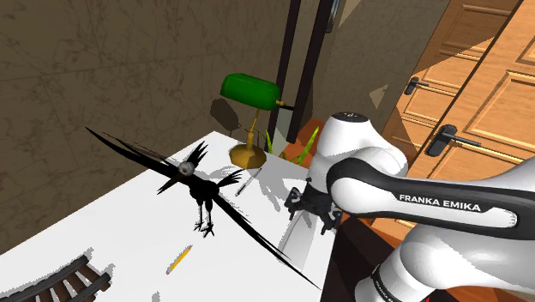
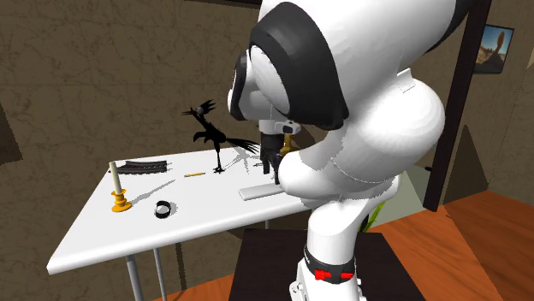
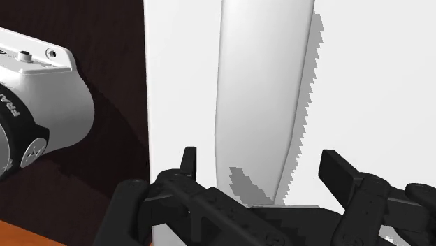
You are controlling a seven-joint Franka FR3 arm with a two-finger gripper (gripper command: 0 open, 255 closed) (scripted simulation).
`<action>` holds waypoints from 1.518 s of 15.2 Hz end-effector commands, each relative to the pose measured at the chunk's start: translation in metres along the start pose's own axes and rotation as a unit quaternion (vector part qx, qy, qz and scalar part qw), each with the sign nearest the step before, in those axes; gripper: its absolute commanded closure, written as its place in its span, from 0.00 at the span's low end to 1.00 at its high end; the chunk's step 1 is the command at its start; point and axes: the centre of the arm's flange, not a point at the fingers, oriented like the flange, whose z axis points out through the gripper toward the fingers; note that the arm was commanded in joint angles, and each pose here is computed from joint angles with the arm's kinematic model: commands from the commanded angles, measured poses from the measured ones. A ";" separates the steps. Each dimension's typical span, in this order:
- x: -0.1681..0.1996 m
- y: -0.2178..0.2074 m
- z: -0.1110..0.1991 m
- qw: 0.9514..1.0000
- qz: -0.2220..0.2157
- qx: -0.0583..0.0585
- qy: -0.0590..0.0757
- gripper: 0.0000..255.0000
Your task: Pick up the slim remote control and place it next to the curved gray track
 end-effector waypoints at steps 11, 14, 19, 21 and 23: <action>-0.003 -0.002 0.041 1.000 0.011 -0.001 -0.001 0.00; -0.003 -0.002 0.041 1.000 0.011 -0.001 -0.001 0.00; -0.003 -0.003 0.041 1.000 0.011 -0.001 -0.001 1.00; -0.003 -0.003 0.041 1.000 0.011 -0.001 -0.001 1.00; -0.003 -0.003 0.041 1.000 0.011 -0.001 -0.001 1.00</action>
